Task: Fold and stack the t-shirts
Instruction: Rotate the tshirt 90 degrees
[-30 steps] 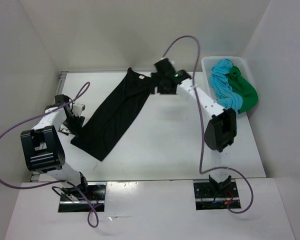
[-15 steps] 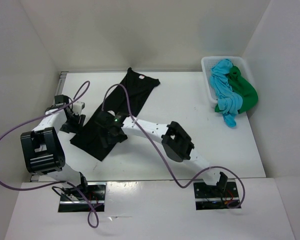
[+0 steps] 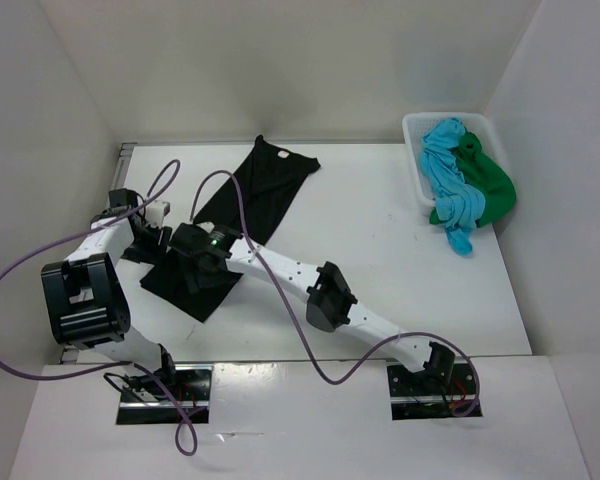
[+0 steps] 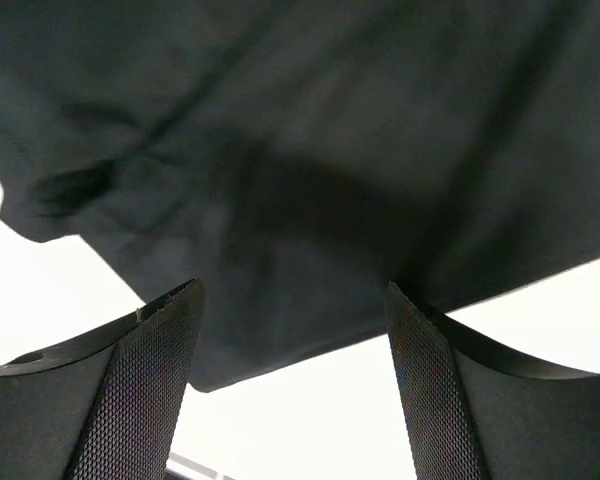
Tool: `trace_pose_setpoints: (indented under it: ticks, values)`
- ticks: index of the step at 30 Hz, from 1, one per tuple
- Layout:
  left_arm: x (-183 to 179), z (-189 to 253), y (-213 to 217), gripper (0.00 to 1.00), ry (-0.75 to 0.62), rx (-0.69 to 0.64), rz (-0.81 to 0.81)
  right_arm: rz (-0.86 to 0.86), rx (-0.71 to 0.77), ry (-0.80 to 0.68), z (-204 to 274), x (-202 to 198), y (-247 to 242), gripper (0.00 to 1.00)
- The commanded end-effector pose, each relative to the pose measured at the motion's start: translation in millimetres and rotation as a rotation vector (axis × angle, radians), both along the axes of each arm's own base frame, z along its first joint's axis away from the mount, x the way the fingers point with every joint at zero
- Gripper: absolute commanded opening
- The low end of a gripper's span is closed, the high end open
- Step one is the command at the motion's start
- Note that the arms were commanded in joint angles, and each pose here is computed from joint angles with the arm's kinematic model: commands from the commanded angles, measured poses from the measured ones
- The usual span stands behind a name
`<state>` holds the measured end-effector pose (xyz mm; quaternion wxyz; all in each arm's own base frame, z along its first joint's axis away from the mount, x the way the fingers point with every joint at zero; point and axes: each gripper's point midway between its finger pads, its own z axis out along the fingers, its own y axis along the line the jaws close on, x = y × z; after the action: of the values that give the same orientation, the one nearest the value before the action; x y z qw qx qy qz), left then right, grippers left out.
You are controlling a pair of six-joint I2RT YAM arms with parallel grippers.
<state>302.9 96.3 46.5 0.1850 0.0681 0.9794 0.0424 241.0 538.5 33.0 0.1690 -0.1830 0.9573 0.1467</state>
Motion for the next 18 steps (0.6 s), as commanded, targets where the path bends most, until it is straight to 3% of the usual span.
trace_pose_setpoints:
  ticks: [1, 11, 12, 16, 18]
  values:
    - [3.6, 11.7, -2.4, 0.70, -0.050, -0.017, 0.004, -0.029, -0.119, 0.007, 3.7, -13.9, -27.9, 0.77]
    - [3.9, 11.7, -3.1, 0.70, -0.056, -0.034, -0.004, 0.008, -0.181, 0.022, -13.5, -32.2, -33.1, 0.73]
    - [6.7, 14.6, -2.2, 0.70, -0.065, -0.031, -0.004, 0.011, -0.189, 0.034, -20.0, -34.1, -33.6, 0.69]
    - [5.8, 16.5, -4.2, 0.70, -0.058, -0.042, -0.007, 0.013, -0.256, 0.062, -35.9, -40.3, -48.5, 0.30]
    - [7.1, 18.7, -7.7, 0.70, -0.063, -0.061, -0.016, -0.022, -0.274, 0.067, -34.9, -36.9, -58.2, 0.22]
